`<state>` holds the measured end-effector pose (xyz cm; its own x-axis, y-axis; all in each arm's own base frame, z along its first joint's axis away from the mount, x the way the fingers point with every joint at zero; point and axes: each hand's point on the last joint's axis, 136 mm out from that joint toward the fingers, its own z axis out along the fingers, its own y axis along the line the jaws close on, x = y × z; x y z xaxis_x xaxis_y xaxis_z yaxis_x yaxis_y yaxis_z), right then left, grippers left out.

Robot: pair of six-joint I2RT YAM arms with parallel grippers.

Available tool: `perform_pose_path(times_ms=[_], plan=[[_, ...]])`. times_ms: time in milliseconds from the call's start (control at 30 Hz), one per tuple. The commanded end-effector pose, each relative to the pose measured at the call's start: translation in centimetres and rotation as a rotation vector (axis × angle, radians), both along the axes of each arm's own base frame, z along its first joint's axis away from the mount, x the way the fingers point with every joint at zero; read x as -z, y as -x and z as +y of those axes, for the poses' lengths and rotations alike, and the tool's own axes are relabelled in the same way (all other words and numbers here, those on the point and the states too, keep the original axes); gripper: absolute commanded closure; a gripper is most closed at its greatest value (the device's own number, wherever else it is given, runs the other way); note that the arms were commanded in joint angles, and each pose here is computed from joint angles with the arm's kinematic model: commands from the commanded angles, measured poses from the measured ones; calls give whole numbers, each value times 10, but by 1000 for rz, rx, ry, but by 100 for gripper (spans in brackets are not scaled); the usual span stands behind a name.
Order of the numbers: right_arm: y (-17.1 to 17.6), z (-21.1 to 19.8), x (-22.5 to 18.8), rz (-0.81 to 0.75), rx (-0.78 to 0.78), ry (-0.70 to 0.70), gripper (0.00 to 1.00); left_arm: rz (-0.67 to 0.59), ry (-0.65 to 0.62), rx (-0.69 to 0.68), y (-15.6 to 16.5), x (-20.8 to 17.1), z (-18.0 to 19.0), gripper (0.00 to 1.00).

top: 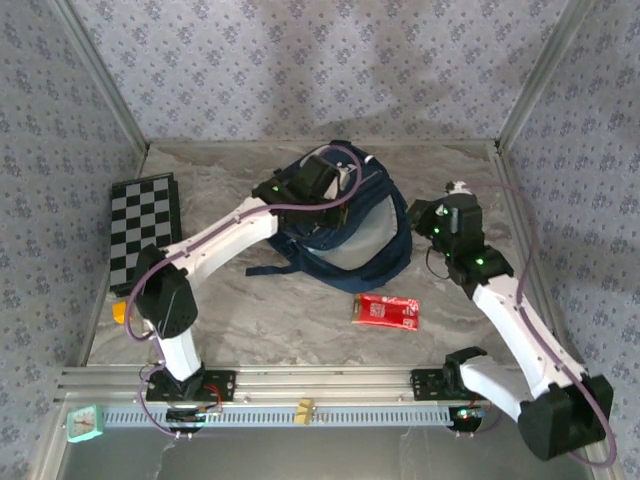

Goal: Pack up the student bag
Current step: Close the student bag at the top-center of the table, then rotate the student bag at the top-center of the table.

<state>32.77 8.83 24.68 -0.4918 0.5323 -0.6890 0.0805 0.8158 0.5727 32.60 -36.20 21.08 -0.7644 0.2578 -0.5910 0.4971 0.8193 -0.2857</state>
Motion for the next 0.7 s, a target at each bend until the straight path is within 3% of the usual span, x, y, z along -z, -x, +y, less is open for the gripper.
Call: perform_pose_path(times_ms=[0,133,233,467,667], plan=[[28,-2,44,178,-41,40,75,44,-9,104,31,5,-14,71],[40,15,57,249,-110,-3,70,18,38,37,33,-5,10,50],[46,33,59,292,-168,-22,64,66,73,-95,20,4,49,43],[52,80,57,362,-255,-6,55,224,183,-380,-19,55,120,42],[43,111,55,352,-268,-80,48,310,271,-583,-54,89,160,46]])
